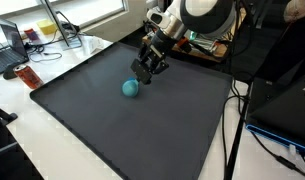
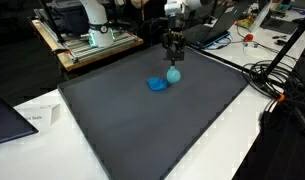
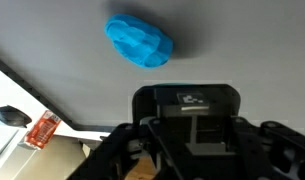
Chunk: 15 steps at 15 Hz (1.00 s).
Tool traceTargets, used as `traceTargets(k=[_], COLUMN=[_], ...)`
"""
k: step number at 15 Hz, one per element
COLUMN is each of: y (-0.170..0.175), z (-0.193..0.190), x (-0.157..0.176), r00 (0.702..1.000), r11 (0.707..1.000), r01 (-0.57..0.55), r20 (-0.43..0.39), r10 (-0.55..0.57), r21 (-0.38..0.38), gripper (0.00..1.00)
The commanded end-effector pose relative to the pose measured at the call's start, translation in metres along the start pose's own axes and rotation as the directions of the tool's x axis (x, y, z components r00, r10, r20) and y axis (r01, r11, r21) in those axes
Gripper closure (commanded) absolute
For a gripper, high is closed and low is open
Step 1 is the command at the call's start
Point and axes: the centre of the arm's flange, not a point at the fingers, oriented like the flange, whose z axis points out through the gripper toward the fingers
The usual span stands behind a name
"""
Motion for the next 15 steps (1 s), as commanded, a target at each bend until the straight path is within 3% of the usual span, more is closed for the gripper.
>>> traceTargets(k=[1, 8, 15], y=[-0.005, -0.006, 0.007], z=[0.007, 0.017, -0.005], x=[-0.012, -0.017, 0.012], r00=[0.998, 0.996, 1.0], r11=[0.999, 0.997, 0.996], r01=[0.008, 0.019, -0.021], r20=[-0.055, -0.09, 0.003], r10=[-0.011, -0.027, 0.021], r21=[-0.052, -0.08, -0.083], gripper=[0.78, 0.78, 0.78])
